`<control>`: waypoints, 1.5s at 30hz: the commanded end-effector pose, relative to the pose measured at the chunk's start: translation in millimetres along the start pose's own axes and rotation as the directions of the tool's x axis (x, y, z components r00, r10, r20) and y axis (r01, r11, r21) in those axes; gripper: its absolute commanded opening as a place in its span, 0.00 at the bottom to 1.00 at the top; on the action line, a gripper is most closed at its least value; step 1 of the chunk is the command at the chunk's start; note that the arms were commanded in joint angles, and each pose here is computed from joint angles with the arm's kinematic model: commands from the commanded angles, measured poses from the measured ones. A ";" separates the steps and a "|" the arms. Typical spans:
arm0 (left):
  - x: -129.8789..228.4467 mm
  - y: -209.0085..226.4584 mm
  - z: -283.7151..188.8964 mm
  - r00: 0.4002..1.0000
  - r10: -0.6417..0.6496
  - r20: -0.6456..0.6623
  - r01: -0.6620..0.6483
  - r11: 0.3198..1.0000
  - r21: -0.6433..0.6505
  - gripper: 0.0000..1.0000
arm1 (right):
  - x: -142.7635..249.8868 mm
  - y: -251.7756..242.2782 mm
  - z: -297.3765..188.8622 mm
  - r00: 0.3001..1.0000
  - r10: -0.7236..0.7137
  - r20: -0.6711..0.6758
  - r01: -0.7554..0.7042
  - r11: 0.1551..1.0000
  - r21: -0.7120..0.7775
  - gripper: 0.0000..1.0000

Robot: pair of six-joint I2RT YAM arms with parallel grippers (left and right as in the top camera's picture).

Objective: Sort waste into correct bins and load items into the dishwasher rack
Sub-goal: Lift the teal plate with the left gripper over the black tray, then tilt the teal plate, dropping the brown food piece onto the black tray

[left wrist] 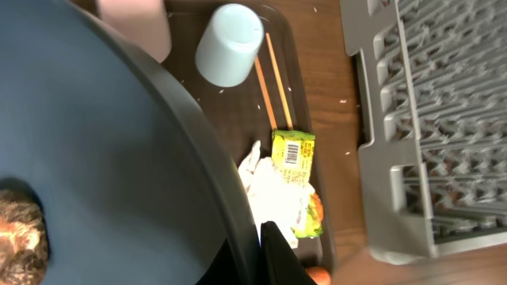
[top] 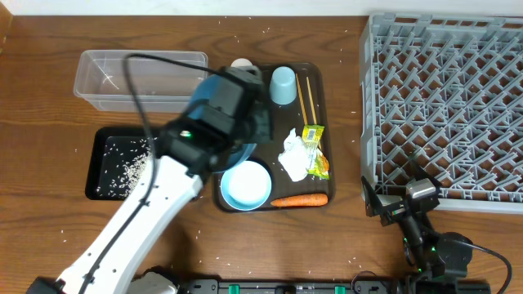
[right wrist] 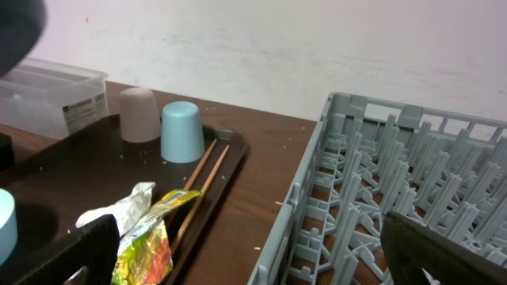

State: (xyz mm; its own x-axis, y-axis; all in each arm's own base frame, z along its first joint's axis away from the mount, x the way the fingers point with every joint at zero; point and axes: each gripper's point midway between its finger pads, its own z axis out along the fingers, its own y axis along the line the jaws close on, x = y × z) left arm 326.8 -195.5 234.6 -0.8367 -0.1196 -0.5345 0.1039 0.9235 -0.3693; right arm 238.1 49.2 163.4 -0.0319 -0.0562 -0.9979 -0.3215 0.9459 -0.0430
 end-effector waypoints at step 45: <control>-22.6 166.4 -100.1 0.791 -0.592 -0.154 0.545 0.568 0.617 0.06 | 1.8 -6.1 -0.7 1.000 -0.010 -0.006 0.010 1.000 0.026 0.99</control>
State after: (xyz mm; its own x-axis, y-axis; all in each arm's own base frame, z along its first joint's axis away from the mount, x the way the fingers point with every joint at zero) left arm 311.9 -5.5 245.1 -0.8058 -0.5912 -0.0326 -0.1515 0.2592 -0.9539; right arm 238.1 49.2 163.4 -0.0319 -0.0562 -0.9979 -0.3215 0.9459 -0.0430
